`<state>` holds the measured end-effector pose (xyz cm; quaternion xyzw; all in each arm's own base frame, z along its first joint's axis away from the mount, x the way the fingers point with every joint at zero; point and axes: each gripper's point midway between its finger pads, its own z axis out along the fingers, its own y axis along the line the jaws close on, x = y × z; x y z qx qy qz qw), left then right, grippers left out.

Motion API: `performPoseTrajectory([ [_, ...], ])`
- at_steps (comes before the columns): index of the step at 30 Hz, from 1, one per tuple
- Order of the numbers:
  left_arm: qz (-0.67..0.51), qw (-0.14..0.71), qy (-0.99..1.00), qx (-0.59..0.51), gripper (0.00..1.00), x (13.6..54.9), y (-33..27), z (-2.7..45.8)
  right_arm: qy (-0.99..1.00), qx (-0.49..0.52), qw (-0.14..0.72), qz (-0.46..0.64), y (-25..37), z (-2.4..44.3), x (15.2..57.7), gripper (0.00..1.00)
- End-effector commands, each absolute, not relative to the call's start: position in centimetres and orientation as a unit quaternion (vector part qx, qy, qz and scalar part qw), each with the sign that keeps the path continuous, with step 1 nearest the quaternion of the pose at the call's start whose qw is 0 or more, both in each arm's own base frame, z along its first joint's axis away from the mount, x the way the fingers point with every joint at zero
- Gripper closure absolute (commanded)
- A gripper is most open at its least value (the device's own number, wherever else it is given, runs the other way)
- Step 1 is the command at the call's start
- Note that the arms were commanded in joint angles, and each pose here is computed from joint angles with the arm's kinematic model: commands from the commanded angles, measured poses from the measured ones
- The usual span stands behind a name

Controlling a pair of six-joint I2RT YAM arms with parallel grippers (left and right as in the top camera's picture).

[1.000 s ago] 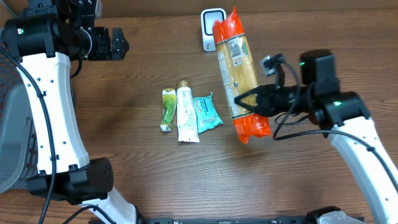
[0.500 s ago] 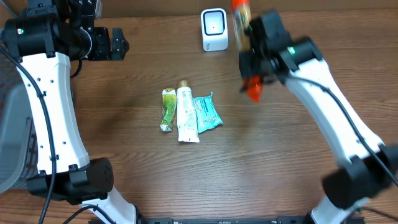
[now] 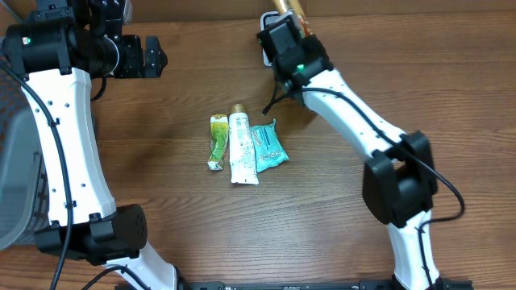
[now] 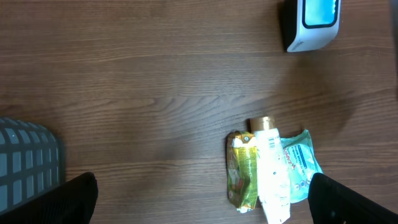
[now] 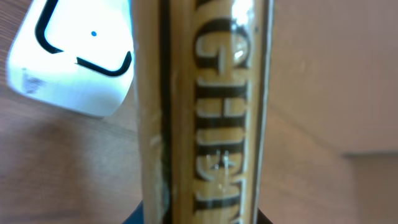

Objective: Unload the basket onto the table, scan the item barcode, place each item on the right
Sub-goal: 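Hold the spaghetti package in front of the white scanner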

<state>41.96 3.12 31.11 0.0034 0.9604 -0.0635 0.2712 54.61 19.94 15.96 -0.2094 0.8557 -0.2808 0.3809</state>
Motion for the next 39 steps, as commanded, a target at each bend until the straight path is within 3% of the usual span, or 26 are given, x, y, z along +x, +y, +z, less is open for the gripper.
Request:
performPoseTrajectory([
  [1,-0.06,0.281,0.958,0.014,0.0,41.7,3.0,31.8,0.802,-0.191,0.412,-0.389,17.9,21.1,56.3,0.96],
  [11,-0.06,0.281,0.958,0.014,0.01,41.7,3.0,31.8,0.763,-0.198,0.371,-0.491,16.2,17.3,58.3,0.96],
  [20,-0.06,0.28,0.958,0.014,0.0,41.8,3.0,31.7,0.762,-0.153,0.36,-0.516,14.0,17.7,57.9,0.96],
  [39,-0.06,0.28,0.958,0.014,0.0,41.8,3.0,31.7,0.745,-0.114,0.382,-0.534,16.5,18.9,55.7,0.96],
])
